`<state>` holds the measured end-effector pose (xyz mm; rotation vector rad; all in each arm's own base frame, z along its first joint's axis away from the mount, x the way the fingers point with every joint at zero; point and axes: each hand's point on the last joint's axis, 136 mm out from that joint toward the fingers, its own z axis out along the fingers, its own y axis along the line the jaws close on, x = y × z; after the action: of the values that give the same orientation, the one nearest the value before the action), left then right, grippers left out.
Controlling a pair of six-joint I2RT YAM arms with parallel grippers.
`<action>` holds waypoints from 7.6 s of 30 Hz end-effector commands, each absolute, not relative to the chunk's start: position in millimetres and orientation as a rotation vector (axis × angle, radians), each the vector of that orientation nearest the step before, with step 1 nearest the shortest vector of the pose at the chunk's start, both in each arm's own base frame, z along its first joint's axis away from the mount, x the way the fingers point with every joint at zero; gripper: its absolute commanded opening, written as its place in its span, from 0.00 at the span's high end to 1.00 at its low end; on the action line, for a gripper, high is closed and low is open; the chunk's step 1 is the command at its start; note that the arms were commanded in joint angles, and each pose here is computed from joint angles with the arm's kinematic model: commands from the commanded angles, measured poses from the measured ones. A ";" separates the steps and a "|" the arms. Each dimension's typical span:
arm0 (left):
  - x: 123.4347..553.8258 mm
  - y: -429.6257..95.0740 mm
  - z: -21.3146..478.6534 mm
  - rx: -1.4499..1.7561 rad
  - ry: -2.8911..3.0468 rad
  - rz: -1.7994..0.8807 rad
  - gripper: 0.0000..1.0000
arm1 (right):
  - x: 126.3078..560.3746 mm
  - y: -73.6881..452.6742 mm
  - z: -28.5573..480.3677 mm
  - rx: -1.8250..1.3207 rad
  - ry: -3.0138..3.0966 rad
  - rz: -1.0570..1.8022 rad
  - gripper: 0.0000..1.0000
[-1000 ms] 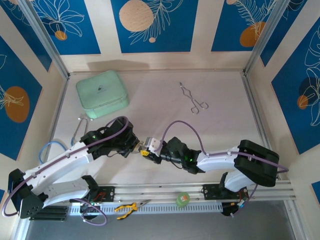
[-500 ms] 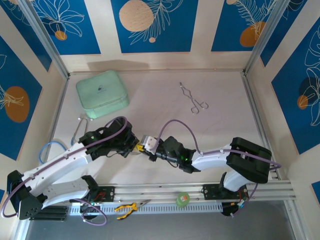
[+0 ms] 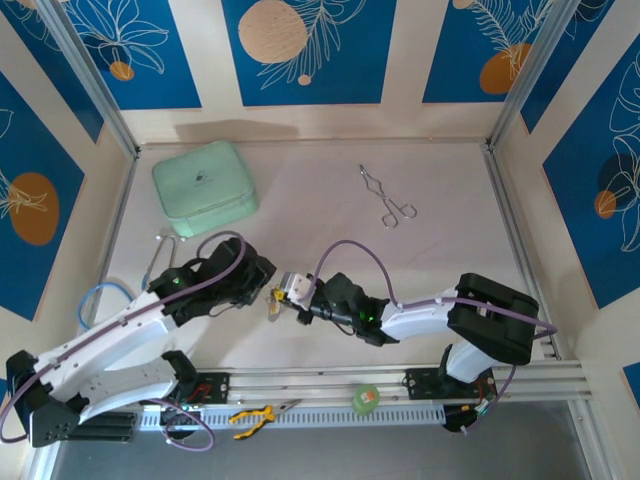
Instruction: Put the keys on the keyring
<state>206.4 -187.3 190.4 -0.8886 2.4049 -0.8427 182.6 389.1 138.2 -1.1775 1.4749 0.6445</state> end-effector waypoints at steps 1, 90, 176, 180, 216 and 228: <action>235.3 -155.8 231.4 -0.528 2.154 -0.644 0.47 | 174.9 384.1 141.2 -1.224 1.496 0.719 1.00; 154.8 -264.2 177.9 1.236 1.434 -0.703 0.75 | 137.9 338.0 171.0 -1.559 1.512 1.024 1.00; 154.6 -265.9 187.5 1.019 1.385 -0.873 1.00 | 155.8 321.5 184.6 -1.471 1.531 0.967 0.65; 153.3 -268.0 187.8 1.035 1.377 -0.878 1.00 | 156.5 324.7 184.6 -1.480 1.525 0.970 0.67; 149.9 -271.8 192.9 1.054 1.345 -0.901 1.00 | 151.7 313.5 142.3 -1.580 1.694 0.904 1.00; 151.5 -275.9 186.3 1.104 1.362 -0.877 1.00 | 150.2 313.2 152.0 -1.542 1.675 0.921 0.86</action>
<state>150.5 -269.1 158.6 1.0984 1.4642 -0.8754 152.1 315.8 143.7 -1.5675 1.6853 0.9070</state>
